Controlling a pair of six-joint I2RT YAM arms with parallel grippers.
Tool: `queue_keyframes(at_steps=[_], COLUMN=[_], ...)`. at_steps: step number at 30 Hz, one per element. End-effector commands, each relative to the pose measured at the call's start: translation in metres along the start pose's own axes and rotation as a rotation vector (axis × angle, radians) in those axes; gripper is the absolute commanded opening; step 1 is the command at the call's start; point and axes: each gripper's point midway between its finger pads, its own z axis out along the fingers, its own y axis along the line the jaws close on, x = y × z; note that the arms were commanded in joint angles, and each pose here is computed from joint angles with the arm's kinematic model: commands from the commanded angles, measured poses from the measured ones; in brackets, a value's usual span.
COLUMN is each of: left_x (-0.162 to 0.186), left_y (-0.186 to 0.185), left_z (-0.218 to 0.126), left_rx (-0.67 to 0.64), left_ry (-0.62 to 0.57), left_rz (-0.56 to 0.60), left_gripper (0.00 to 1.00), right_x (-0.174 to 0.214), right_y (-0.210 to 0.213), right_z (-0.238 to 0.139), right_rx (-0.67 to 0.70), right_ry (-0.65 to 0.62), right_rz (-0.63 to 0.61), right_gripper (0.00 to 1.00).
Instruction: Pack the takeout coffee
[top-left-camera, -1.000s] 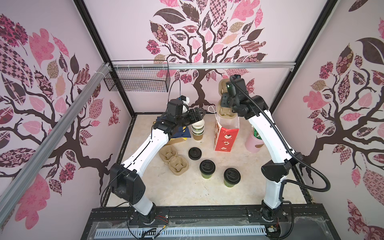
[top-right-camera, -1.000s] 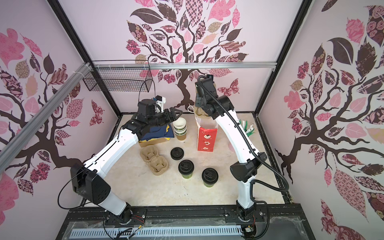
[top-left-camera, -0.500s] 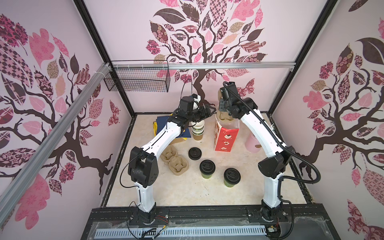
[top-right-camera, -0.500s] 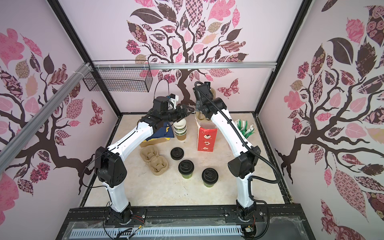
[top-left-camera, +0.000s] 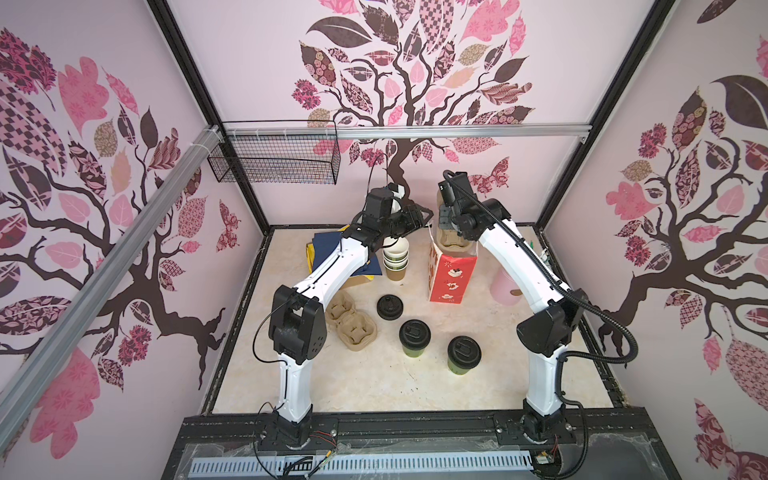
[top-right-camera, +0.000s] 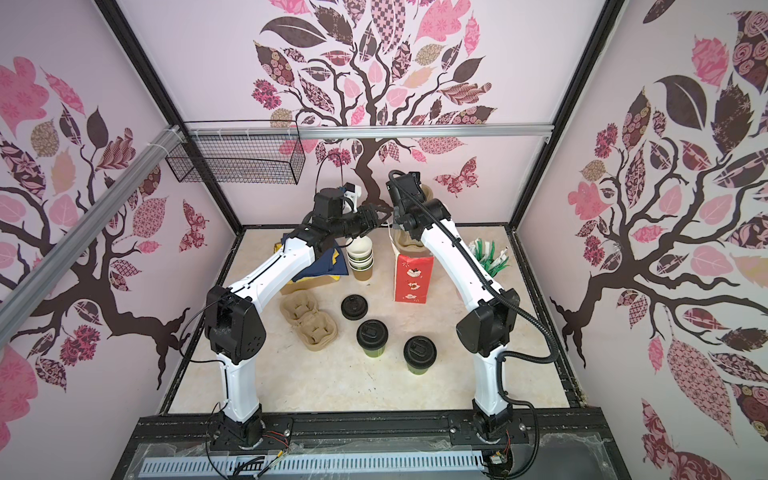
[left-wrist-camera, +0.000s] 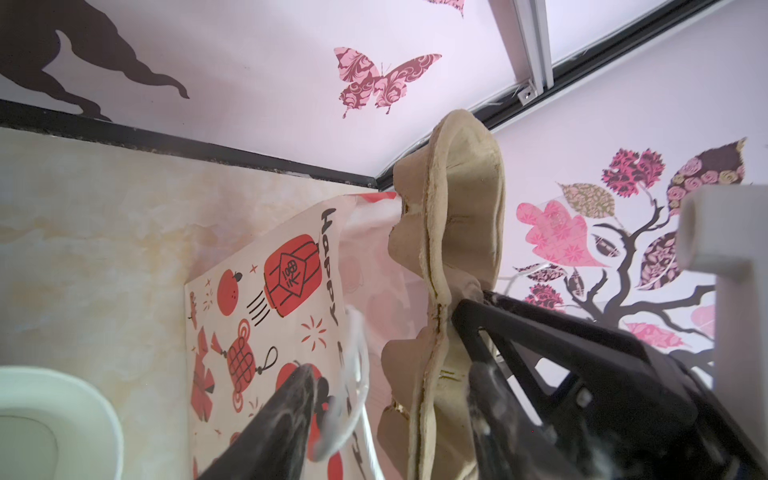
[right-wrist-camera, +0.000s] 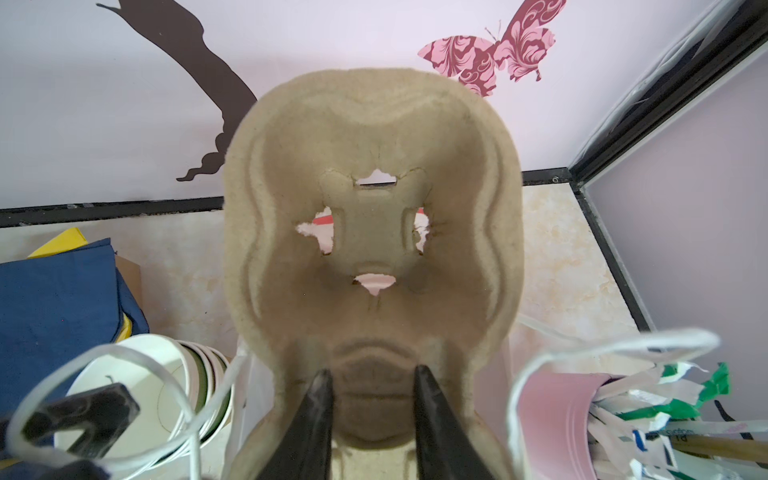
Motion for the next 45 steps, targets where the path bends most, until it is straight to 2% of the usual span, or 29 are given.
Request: queue_keyframes(at_steps=[1,10,16,25,33,45], left_x=[-0.011,-0.004,-0.005,-0.008,-0.002,0.016], left_y=[-0.006,0.006,0.0,-0.009,-0.017,-0.022], left_z=[0.003,0.012,0.009,-0.001,-0.011,-0.017], left_rx=[0.011,-0.003,0.008,0.023,0.03,0.058], left_ry=[-0.028,-0.007,-0.007,-0.029,-0.04,-0.072], left_rz=[0.021,0.005,0.006,-0.021,-0.082,-0.304], left_gripper=[0.55,0.31,0.16,0.0,0.0,0.0], right_x=[0.003,0.012,0.013,0.02,0.025,0.026], right_y=[-0.002,-0.005,-0.006,-0.004,-0.007,-0.01], right_z=[0.008,0.005,0.002,-0.005,-0.006,-0.004], right_rx=[0.016,0.009,0.002,-0.034,-0.035,-0.017], right_ry=[0.012,0.053,0.074,0.128,0.157,0.155], right_rz=[-0.01,-0.028,-0.029,-0.04,-0.047,-0.006], right_gripper=[0.08,0.08,0.08,0.08,0.08,0.08])
